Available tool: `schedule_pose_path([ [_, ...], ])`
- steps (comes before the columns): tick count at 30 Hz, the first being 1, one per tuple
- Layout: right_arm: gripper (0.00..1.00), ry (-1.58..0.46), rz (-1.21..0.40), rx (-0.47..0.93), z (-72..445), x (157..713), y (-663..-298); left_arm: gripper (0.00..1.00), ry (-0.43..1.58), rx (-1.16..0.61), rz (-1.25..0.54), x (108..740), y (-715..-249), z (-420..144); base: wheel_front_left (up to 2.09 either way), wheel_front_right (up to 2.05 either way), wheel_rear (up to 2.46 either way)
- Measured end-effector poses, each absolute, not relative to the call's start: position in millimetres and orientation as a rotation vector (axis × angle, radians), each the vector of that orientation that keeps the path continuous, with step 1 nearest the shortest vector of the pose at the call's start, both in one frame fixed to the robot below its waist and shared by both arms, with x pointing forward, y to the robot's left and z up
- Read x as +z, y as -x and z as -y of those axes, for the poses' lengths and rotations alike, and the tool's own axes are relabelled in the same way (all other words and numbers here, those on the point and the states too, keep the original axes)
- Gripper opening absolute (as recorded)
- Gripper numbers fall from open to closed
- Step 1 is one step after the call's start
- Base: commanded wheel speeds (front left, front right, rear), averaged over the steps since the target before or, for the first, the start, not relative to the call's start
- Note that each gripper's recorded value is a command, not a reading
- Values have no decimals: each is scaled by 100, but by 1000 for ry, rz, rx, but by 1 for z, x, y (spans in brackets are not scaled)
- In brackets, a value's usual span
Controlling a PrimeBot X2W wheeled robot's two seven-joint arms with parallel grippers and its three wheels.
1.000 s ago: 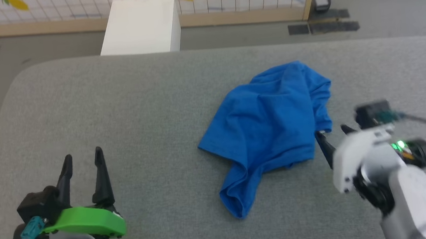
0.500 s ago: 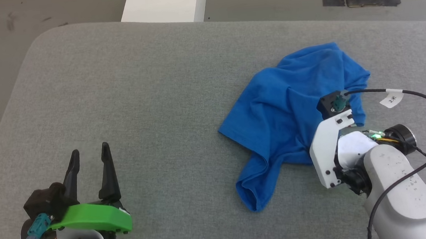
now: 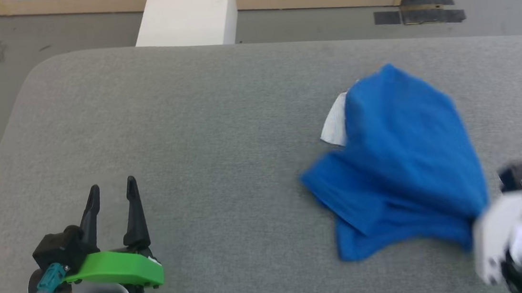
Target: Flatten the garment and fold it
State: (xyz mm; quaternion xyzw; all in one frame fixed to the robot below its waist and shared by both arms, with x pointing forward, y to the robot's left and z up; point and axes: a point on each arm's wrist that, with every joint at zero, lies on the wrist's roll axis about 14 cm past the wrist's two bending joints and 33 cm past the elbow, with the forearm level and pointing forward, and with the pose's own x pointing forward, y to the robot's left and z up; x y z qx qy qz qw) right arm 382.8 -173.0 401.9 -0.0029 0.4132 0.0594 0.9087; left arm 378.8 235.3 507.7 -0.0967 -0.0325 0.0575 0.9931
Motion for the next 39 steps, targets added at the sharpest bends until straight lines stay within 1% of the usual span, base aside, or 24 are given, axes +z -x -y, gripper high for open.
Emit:
schedule_pose_path([
  [3,0,-17,-976,60,194,382,-341,100,202,98,63,507,-381,-228,0,0,0],
  [5,0,-40,-1001,46,197,379,-327,100,207,85,61,507,-383,-223,0,0,0],
  [7,100,-92,-949,32,199,387,-329,100,210,71,58,506,-384,-218,0,0,0],
  [9,100,-148,-848,13,204,403,-339,100,219,56,47,504,-385,-214,0,0,0],
  [14,100,-366,-440,-43,230,471,-374,100,299,-8,-4,500,-388,-190,0,0,0],
  [17,100,-398,-297,-100,251,494,-376,100,371,-97,-74,498,-399,-157,0,0,0],
  [20,100,-395,-255,-130,261,500,-371,100,401,-234,-158,503,-416,-112,0,0,0],
  [23,100,-390,-249,-139,263,500,-369,100,384,-383,-255,509,-432,-64,0,0,0],
  [26,100,-401,-254,-145,263,496,-367,100,312,-502,-426,494,-436,-24,0,0,0],
  [29,100,-411,-262,-142,260,491,-367,100,199,-592,-640,465,-428,4,0,0,0],
  [33,100,-422,-273,-163,264,482,-364,100,24,-654,-840,435,-421,19,0,0,0],
  [36,100,-433,-289,-192,270,472,-360,100,-90,-673,-916,415,-418,21,0,0,0],
  [39,100,-435,-311,-219,276,462,-355,100,-140,-694,-964,397,-412,23,0,0,0],
])
